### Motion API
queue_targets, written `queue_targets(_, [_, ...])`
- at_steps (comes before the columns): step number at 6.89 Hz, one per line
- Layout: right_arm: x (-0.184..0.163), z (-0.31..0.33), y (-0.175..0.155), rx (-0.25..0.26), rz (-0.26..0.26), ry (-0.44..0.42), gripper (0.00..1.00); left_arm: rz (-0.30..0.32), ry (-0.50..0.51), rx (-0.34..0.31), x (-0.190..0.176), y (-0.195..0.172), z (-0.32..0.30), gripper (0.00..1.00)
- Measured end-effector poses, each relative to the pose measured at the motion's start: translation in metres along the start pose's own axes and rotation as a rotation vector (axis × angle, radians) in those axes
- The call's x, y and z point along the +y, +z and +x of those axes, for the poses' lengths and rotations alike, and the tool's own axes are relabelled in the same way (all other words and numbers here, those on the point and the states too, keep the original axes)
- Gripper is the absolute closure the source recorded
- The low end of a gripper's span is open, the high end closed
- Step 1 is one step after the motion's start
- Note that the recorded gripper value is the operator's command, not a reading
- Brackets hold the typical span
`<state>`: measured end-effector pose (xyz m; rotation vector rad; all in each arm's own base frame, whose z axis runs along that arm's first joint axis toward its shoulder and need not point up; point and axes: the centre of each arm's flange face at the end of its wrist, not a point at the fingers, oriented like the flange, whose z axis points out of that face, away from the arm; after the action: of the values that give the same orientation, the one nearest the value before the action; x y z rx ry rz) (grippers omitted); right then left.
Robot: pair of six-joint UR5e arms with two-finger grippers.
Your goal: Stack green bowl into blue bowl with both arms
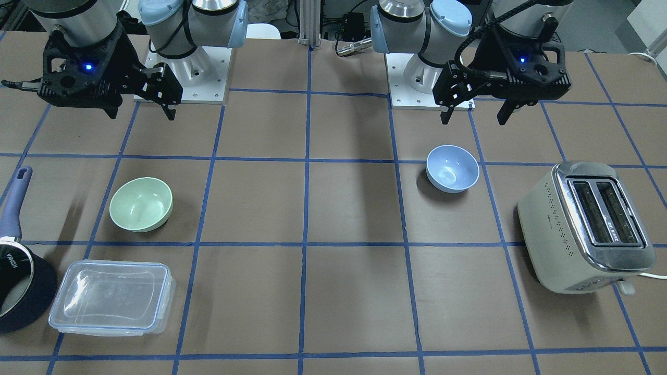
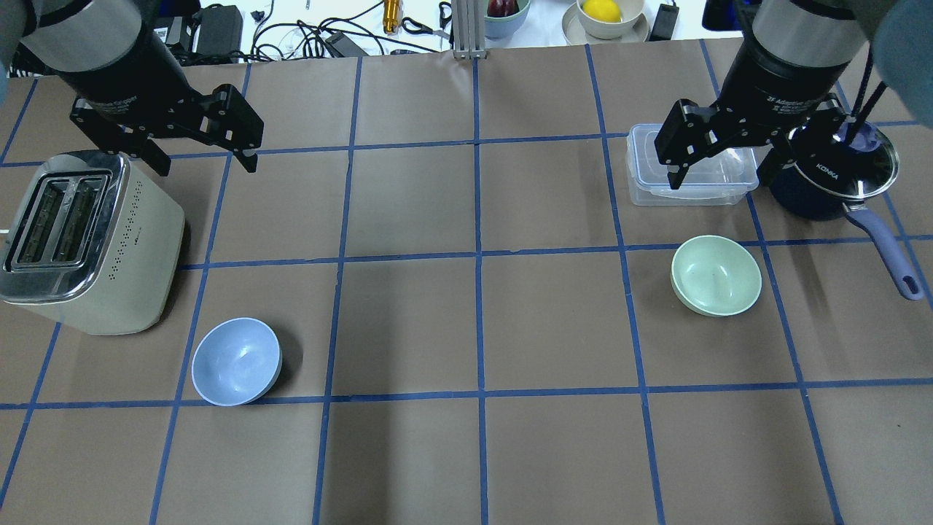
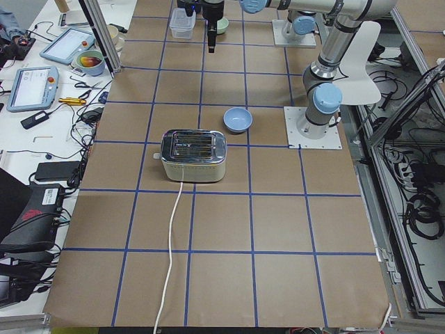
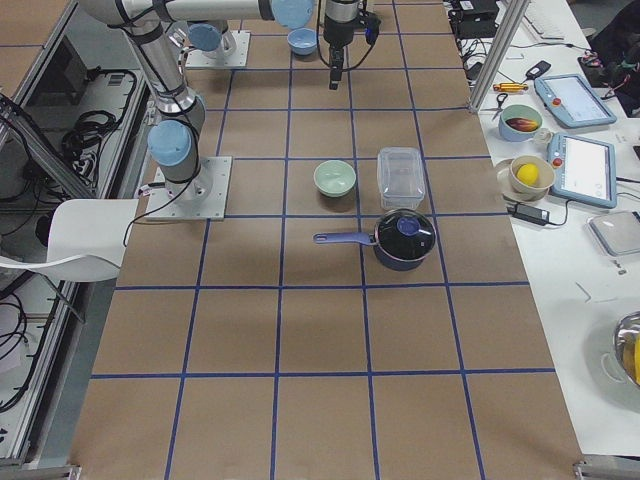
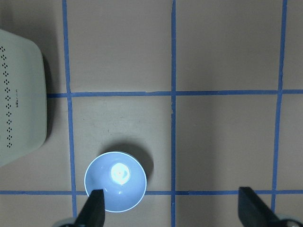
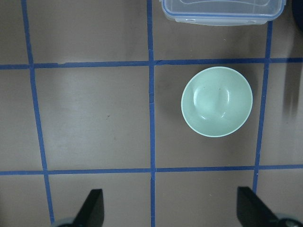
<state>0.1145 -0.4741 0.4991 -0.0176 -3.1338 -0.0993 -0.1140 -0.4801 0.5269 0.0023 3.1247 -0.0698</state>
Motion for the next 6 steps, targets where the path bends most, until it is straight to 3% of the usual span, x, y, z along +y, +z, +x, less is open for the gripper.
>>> queue_targets(6, [-0.0010,0.0002,0.0036,0.001,-0.005,-0.005,0.00,-0.006,0.008,0.001,0.0043,-0.0008,0.0039,0.00])
